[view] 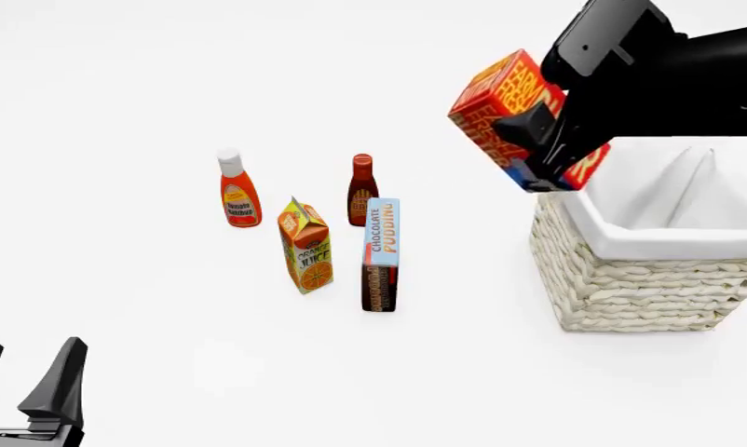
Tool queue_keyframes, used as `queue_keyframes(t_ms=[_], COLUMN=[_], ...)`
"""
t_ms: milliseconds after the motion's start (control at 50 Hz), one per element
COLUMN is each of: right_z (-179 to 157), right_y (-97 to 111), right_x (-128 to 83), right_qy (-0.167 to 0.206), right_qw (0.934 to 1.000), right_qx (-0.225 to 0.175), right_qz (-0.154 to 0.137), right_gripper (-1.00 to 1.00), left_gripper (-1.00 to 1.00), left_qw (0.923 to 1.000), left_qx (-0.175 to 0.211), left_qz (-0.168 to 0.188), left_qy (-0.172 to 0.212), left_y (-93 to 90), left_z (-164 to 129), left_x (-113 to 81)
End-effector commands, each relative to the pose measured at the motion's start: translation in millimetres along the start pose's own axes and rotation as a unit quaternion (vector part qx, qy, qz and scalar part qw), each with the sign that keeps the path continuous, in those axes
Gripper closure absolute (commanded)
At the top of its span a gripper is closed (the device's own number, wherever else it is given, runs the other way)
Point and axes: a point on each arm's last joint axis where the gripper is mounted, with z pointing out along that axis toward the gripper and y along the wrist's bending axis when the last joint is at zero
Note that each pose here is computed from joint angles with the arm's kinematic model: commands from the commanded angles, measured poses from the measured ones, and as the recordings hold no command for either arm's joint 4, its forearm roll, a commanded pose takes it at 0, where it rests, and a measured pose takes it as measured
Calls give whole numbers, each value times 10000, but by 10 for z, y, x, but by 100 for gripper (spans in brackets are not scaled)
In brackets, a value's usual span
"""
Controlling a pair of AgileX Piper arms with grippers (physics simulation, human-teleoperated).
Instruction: Pick the butter and place it in the basket.
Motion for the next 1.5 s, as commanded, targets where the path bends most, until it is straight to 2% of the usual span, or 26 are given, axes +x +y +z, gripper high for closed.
queue_keyframes(t_ms=[20, 660, 1080, 1380, 1500], right_z=[-104, -434, -662, -834, -910], right_y=[-85, -273, -390, -383, -376], right_x=[-15, 111, 199, 302, 374], right_qy=[-101, -186, -367, -589, -681], right_qw=[9994, 9935, 9834, 9733, 9683], right_qx=[218, 812, 1346, 1706, 1938], right_qz=[241, 770, 1157, 1420, 1420], right_gripper=[100, 100, 100, 100, 100], left_gripper=[-100, -100, -100, -100, -100], left_qw=[10000, 10000, 10000, 10000, 10000], left_qx=[0, 0, 0, 0, 0], left_qz=[0, 0, 0, 0, 0], left_qy=[0, 0, 0, 0, 0], left_y=[0, 0, 0, 0, 0], left_z=[0, 0, 0, 0, 0], left_x=[0, 0, 0, 0, 0])
